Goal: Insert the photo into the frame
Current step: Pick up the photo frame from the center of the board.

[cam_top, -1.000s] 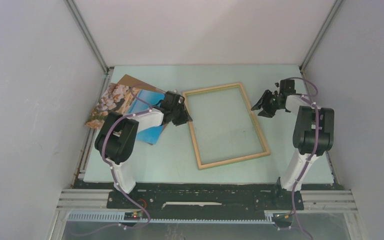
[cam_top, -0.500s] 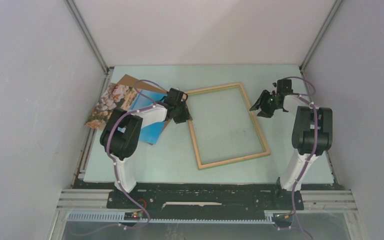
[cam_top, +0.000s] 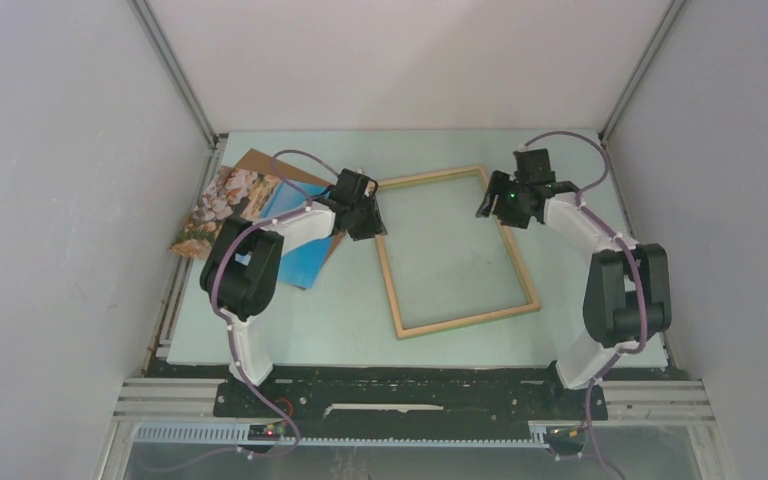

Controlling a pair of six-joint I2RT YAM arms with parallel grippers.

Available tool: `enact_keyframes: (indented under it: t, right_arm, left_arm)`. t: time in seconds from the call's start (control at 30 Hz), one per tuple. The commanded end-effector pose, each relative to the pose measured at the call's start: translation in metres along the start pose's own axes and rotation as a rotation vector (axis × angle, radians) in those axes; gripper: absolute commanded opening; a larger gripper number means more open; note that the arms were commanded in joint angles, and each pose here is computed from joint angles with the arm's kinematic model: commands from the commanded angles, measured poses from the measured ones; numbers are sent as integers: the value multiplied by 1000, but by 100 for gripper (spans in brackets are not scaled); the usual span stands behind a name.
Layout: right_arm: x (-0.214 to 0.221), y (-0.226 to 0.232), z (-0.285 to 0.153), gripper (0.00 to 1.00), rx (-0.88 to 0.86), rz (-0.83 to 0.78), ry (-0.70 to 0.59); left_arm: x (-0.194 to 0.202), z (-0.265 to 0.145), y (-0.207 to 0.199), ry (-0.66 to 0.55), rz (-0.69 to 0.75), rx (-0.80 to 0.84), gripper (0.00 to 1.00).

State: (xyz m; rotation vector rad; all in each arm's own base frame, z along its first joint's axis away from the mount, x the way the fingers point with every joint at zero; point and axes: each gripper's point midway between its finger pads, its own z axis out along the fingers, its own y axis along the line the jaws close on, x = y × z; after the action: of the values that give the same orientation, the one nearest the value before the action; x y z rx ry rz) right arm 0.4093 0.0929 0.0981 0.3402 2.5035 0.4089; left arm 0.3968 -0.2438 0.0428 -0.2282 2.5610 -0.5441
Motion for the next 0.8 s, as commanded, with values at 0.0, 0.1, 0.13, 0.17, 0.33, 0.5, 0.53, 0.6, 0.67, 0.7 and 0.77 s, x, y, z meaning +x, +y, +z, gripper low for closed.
enact_keyframes:
  t: [0.0, 0.1, 0.13, 0.17, 0.33, 0.5, 0.53, 0.6, 0.67, 0.7, 0.77]
  right_arm:
    - [37, 52, -25, 72, -83, -112, 25]
    - [84, 105, -30, 71, -188, -201, 114]
    - [101, 121, -31, 71, -214, -227, 141]
    - [119, 134, -31, 70, -227, -256, 164]
    - [182, 177, -29, 64, -223, -334, 248]
    - [216, 186, -18, 58, -96, -406, 285]
    - [218, 188, -16, 57, -70, -418, 279]
    - [223, 184, -12, 57, -11, -445, 270]
    - [228, 183, -9, 54, 25, -469, 261]
    - [230, 183, -7, 53, 35, -480, 262]
    - [235, 183, -4, 49, 56, -495, 260]
  left_arm:
    - [-16, -31, -28, -55, 14, 104, 4]
    - [-20, -53, -15, -110, -10, 108, 29]
    - [-24, -64, -10, -140, -19, 111, 42]
    - [-27, -75, -4, -166, -29, 114, 52]
    - [-24, -121, 24, -246, -45, 102, 81]
    - [-16, -156, 38, -310, -58, 109, 96]
    - [-14, -160, 39, -318, -60, 116, 98]
    - [-12, -166, 41, -330, -69, 122, 99]
    - [-10, -171, 42, -341, -78, 128, 99]
    - [-9, -172, 43, -345, -81, 127, 99]
    - [-8, -173, 44, -351, -86, 126, 99]
